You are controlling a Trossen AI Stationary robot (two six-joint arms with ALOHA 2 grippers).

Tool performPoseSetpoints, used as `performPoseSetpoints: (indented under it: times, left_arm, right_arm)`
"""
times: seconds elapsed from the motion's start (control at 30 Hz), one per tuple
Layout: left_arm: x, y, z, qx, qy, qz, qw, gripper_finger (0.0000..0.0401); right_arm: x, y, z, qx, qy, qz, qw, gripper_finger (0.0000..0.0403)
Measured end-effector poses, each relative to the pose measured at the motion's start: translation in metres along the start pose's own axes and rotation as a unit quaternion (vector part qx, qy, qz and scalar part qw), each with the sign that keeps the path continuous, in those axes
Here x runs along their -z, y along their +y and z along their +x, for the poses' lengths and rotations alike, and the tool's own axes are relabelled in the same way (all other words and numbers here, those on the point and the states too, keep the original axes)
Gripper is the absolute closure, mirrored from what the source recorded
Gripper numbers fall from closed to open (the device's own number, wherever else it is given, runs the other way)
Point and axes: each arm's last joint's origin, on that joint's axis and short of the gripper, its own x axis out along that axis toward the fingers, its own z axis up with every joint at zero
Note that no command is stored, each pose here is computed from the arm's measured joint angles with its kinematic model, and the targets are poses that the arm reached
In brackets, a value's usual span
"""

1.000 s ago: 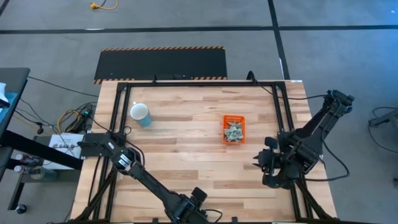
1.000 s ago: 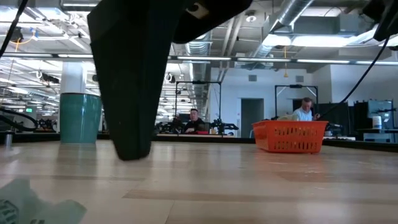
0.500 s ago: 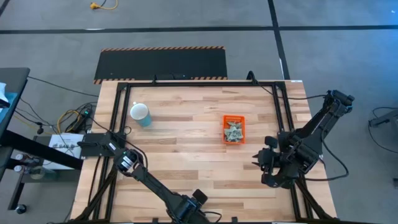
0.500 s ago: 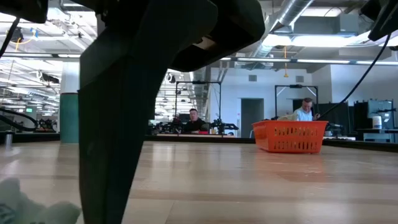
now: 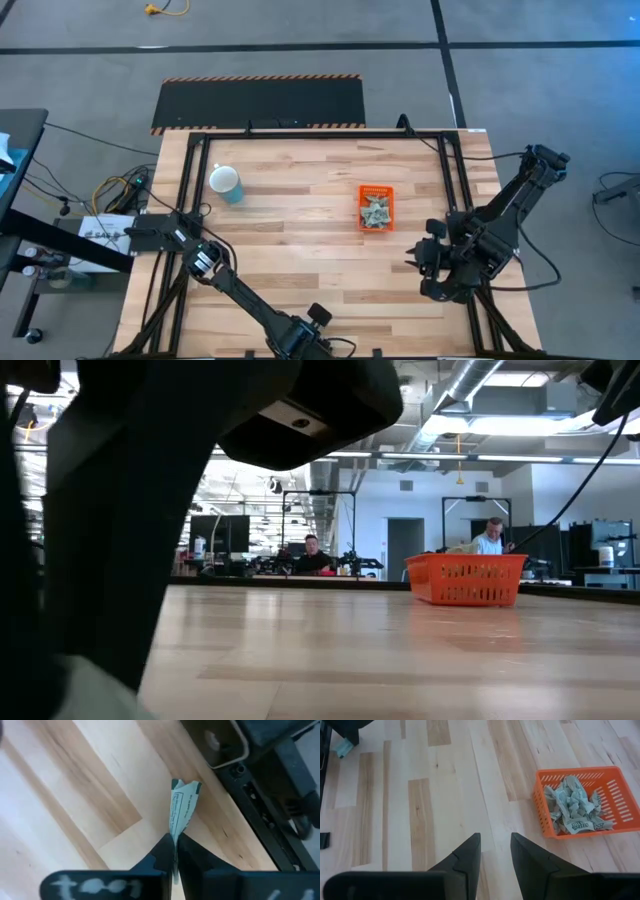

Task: Pick and place Stevia / Truvia into bins
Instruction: Put the stevia packet into the orange bin

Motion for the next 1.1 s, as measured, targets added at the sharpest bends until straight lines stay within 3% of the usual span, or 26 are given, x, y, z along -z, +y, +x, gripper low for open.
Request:
performPoseSetpoints:
  times: [0.27,0.63,0.8,0.9,1.1]
  left_arm:
    - [0.002,0.003,-0.003,-0.025,0.008,-0.052,0.998,0.0399]
    - [0.008,0.032,-0.061,-0.208,0.011,-0.085,0.974,0.0401]
    - [0.008,0.073,-0.068,-0.288,0.005,-0.093,0.953,0.0401]
    - [0.008,0.112,-0.064,-0.293,0.0,-0.105,0.95,0.0401]
    - [0.012,0.211,-0.062,-0.279,-0.073,-0.159,0.944,0.0401]
  right_arm:
    - [0.0,0.0,0.0,0.001,-0.001,0.0,1.0,0.0302]
    - [0.0,0.0,0.0,0.006,-0.007,0.0,1.0,0.0302]
    - [-0.001,-0.001,0.0,0.011,-0.014,0.0,1.0,0.0302]
    - [-0.002,-0.001,0.0,0.021,-0.026,0.001,0.999,0.0302]
    - [-0.004,0.001,0.0,0.013,-0.039,0.012,0.999,0.0302]
